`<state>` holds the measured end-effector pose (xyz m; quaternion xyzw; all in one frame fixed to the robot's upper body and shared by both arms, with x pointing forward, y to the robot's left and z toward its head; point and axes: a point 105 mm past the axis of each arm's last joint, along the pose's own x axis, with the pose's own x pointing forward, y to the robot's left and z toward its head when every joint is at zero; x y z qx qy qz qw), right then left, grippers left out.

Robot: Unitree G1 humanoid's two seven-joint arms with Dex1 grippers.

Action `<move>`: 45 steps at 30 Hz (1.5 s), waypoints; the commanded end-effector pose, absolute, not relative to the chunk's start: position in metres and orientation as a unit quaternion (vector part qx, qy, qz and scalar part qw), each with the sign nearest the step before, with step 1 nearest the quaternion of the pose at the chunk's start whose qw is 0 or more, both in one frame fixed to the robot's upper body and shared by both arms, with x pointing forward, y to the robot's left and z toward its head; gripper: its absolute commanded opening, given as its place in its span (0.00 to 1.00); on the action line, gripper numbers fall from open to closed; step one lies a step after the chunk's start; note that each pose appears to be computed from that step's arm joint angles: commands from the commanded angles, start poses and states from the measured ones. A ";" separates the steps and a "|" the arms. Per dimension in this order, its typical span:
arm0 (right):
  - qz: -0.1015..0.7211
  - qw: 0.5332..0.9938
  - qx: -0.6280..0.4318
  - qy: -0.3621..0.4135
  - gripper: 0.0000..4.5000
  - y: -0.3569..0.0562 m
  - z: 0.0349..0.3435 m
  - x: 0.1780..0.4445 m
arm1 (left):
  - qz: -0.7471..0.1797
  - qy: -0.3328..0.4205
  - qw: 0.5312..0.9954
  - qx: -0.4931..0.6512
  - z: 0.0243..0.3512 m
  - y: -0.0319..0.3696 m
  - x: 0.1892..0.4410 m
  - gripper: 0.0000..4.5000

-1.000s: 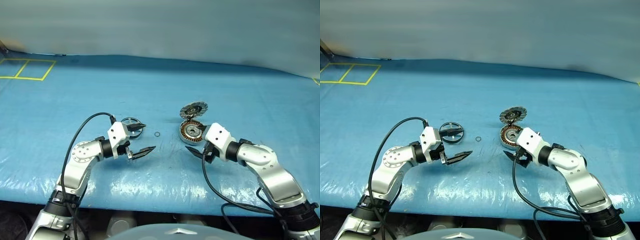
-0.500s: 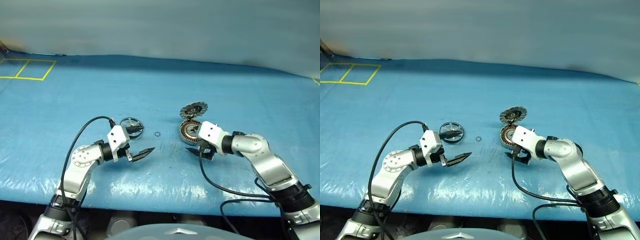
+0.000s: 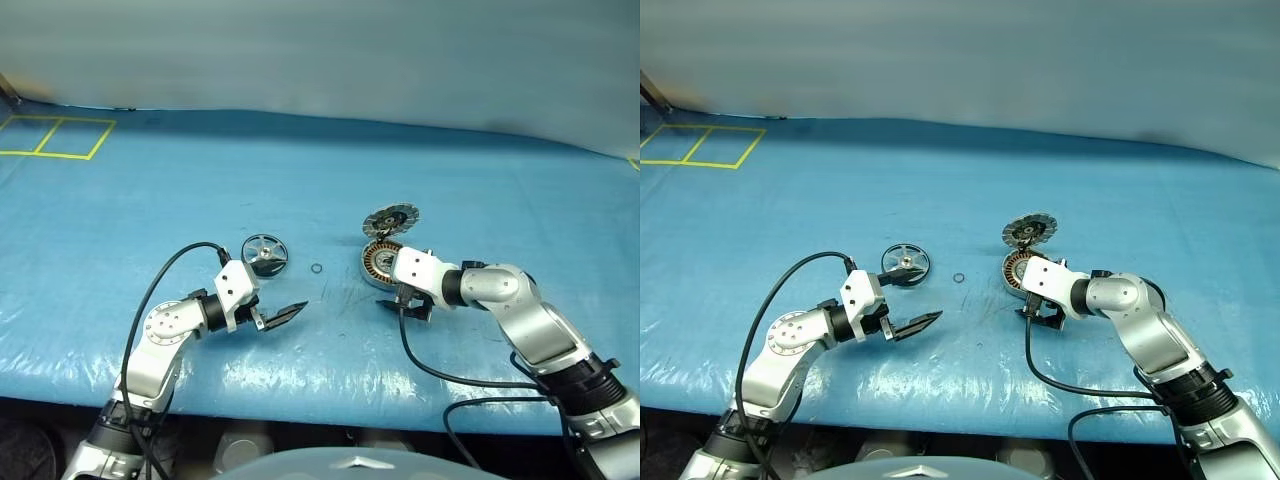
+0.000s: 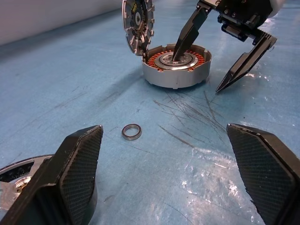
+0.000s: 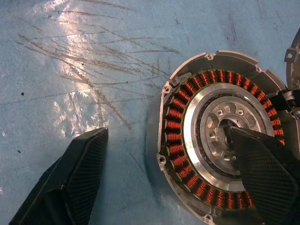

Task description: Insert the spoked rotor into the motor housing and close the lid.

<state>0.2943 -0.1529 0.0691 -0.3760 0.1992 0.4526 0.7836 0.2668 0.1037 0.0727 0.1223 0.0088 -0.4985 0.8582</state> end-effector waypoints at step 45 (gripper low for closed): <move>0.456 0.791 -0.295 0.283 0.57 -0.107 0.060 0.243 | -0.528 -0.010 0.840 0.123 0.075 0.083 0.273 1.00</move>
